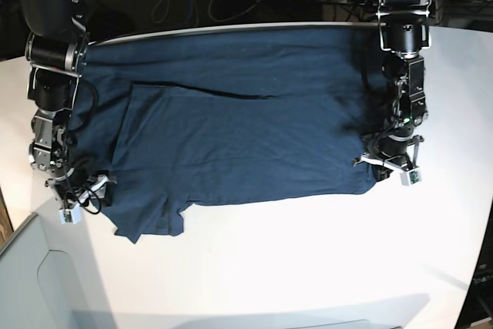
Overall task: Fold the T-shirt properly
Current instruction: 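Move both grippers down along the shirt sides toward the hem, then grasp the hem corners of the shirt with both grippers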
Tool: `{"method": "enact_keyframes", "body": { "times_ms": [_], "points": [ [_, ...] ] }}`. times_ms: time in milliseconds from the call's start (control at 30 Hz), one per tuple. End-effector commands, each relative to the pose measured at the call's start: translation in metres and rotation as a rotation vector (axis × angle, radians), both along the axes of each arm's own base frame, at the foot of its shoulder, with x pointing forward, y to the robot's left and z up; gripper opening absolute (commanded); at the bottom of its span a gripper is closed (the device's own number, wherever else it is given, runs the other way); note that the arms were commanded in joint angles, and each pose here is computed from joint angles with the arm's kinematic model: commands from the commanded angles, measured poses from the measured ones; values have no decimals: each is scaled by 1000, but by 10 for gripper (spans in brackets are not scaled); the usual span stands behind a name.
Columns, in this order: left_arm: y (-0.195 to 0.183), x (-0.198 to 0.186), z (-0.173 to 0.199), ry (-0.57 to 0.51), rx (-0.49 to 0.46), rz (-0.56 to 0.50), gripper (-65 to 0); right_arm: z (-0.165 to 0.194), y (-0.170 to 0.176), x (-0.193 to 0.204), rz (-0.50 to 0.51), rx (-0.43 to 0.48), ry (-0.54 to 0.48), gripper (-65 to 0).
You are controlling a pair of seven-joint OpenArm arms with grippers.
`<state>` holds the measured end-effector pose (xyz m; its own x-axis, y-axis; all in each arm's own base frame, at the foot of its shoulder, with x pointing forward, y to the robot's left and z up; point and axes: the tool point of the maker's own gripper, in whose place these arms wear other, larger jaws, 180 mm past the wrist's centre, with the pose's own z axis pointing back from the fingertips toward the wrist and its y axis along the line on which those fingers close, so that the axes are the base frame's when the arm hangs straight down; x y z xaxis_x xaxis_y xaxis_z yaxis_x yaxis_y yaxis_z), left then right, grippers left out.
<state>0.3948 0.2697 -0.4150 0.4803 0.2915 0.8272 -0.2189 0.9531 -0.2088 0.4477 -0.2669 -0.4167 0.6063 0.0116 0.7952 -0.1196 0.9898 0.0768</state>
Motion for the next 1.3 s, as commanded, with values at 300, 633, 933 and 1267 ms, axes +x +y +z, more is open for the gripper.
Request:
{"method": "enact_keyframes", "body": {
  "times_ms": [300,633,933,1267],
  "points": [
    [5,0,3,6,12,2,-650,16,-5,10,-16,6,-55,-589],
    [-19,4,81,-201,63,-80,-650,33,-11,13,-12,-16,-109,-650],
    [-29,-28,96,-241,79,-107,-650,65,-27,-27,-23,-106,-249,-650],
    [-18,-54,92,-223,88,-79,-650,74,-42,-83,-62,-172,-285,-650]
  ]
}}
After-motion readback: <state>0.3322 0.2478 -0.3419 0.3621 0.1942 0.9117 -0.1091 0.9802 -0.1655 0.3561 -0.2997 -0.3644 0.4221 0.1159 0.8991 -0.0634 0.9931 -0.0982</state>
